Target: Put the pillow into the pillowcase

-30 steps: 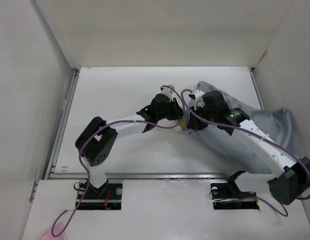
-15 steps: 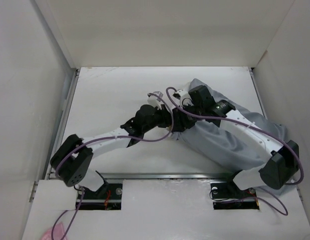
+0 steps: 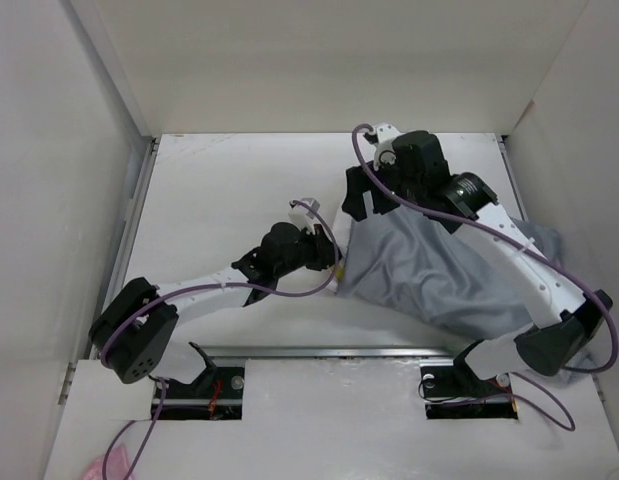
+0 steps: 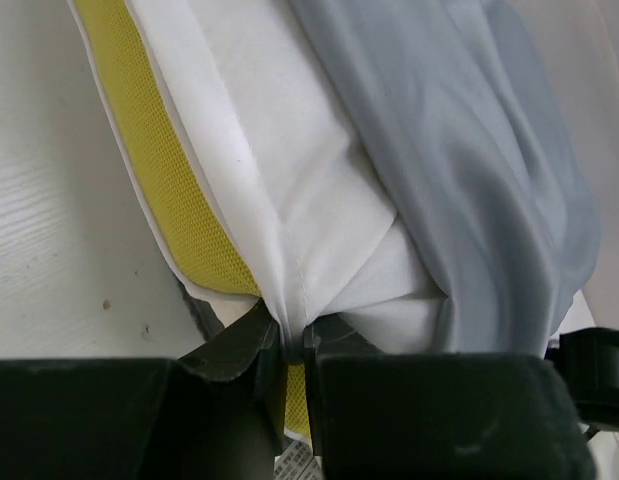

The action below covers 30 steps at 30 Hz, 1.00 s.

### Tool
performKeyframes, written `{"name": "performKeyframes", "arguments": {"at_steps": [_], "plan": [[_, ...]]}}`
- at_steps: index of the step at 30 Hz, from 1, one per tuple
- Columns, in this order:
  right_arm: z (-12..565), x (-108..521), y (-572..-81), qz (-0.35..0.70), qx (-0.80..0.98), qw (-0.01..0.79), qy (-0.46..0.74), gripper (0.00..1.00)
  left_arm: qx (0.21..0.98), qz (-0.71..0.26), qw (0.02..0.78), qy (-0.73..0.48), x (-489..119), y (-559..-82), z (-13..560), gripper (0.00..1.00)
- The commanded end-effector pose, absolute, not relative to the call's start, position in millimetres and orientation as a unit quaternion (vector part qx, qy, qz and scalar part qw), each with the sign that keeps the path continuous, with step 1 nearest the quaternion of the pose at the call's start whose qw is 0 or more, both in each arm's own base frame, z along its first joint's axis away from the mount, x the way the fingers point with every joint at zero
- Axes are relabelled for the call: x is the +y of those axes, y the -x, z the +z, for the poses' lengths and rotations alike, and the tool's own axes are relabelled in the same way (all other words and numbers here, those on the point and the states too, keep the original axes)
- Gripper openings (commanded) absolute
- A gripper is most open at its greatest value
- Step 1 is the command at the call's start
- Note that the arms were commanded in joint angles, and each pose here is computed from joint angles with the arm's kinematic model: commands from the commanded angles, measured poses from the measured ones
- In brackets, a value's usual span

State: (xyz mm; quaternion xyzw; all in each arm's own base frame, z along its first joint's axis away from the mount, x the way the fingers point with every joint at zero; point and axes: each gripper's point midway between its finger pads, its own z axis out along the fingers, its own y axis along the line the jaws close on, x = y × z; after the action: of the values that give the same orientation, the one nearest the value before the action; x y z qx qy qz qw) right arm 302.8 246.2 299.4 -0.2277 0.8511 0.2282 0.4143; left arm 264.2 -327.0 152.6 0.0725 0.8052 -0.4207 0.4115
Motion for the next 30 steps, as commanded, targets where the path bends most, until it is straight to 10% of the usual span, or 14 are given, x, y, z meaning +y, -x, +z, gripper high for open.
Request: {"name": "performKeyframes", "arguments": {"at_steps": [1, 9, 12, 16, 18, 30], "plan": [[277.2, 227.5, -340.5, 0.136, 0.893, 0.406, 0.14, 0.9, 0.757, -0.473, 0.437, -0.112, -347.5, -262.6, 190.4, 0.02], [219.7, 220.9, -386.6, 0.021, 0.927, 0.369, 0.067, 0.89, 0.75, -0.478, 0.437, -0.133, -348.2, -256.6, 191.3, 0.03], [197.3, 218.7, -392.1, -0.016, 0.934, 0.351, 0.058, 0.7, 0.745, -0.483, 0.439, -0.136, -349.5, -255.7, 194.2, 0.03], [212.2, 205.7, -394.1, -0.06, 0.925, 0.375, 0.023, 0.13, 0.746, -0.481, 0.441, -0.133, -348.8, -257.2, 194.1, 0.03], [224.7, 203.6, -394.1, -0.055, 0.919, 0.391, 0.017, 0.0, 0.743, -0.483, 0.444, -0.133, -349.2, -257.6, 196.3, 0.02], [351.5, 351.9, -327.7, 0.298, 0.801, 0.419, 0.308, 0.0, 0.658, -0.555, 0.464, -0.21, -388.5, -257.2, 252.4, 0.02]]}}
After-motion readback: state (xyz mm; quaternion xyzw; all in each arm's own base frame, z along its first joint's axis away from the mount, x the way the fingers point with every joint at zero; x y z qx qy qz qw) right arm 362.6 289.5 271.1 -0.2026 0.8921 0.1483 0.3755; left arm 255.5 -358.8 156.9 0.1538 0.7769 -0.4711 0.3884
